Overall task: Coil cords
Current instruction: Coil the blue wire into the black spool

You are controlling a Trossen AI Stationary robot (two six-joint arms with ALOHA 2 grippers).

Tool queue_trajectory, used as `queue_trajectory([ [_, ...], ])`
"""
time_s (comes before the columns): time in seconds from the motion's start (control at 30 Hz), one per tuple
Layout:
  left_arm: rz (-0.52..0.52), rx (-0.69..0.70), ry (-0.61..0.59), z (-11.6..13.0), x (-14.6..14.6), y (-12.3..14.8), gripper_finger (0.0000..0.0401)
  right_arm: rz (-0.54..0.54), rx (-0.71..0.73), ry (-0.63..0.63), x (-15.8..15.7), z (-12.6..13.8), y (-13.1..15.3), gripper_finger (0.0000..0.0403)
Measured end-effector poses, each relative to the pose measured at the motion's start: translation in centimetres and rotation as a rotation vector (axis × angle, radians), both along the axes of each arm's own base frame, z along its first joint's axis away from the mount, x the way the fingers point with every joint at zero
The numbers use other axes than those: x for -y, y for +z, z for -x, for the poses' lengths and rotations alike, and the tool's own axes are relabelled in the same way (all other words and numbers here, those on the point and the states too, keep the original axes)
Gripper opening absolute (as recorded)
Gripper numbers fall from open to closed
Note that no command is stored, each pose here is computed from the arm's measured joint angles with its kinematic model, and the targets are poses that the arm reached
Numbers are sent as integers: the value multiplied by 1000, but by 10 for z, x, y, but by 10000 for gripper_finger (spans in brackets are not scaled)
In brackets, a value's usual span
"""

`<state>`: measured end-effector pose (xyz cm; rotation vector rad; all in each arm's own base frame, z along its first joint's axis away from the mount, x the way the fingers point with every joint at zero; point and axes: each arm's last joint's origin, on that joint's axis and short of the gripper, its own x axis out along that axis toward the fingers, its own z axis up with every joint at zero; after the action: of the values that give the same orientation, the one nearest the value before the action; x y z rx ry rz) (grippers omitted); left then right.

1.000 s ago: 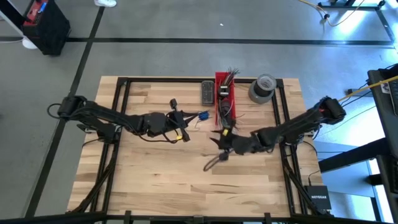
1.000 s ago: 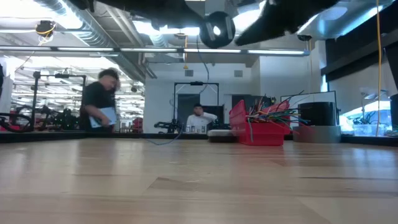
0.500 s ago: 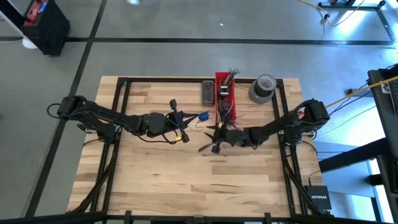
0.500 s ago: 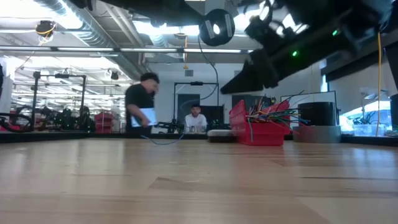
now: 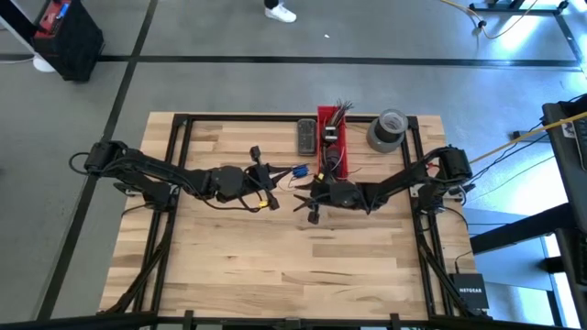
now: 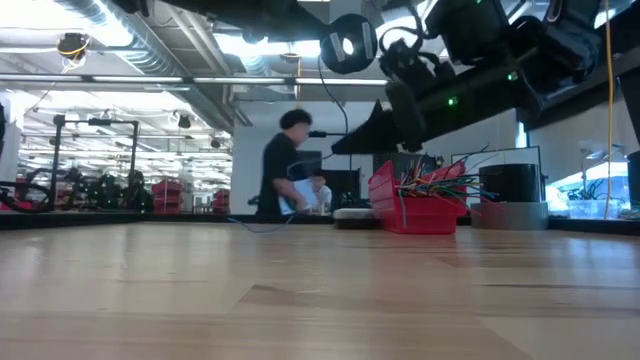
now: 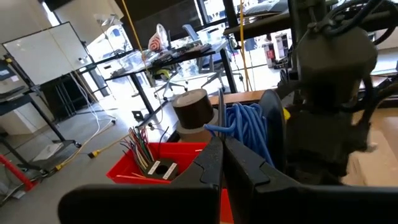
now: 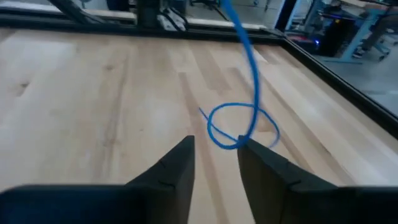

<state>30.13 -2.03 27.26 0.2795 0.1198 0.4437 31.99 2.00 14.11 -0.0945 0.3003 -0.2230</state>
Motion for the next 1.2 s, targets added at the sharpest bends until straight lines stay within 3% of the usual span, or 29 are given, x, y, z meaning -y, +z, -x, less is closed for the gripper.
queue_trajectory([
  [0.33,1,8,-1,0,0,1,1,17,29,23,0,-1,3,14],
  [0.6,-25,63,-69,15,18,20,1,154,-60,-98,-4,8,13,6],
  [0.73,-38,6,-112,27,28,25,1,173,-118,-181,-4,21,29,9],
  [0.93,-70,-118,-105,34,23,19,1,32,-87,-167,-5,45,62,6],
  [1.2,-202,-294,-65,16,9,-8,1,-179,51,-87,-5,68,101,11],
])
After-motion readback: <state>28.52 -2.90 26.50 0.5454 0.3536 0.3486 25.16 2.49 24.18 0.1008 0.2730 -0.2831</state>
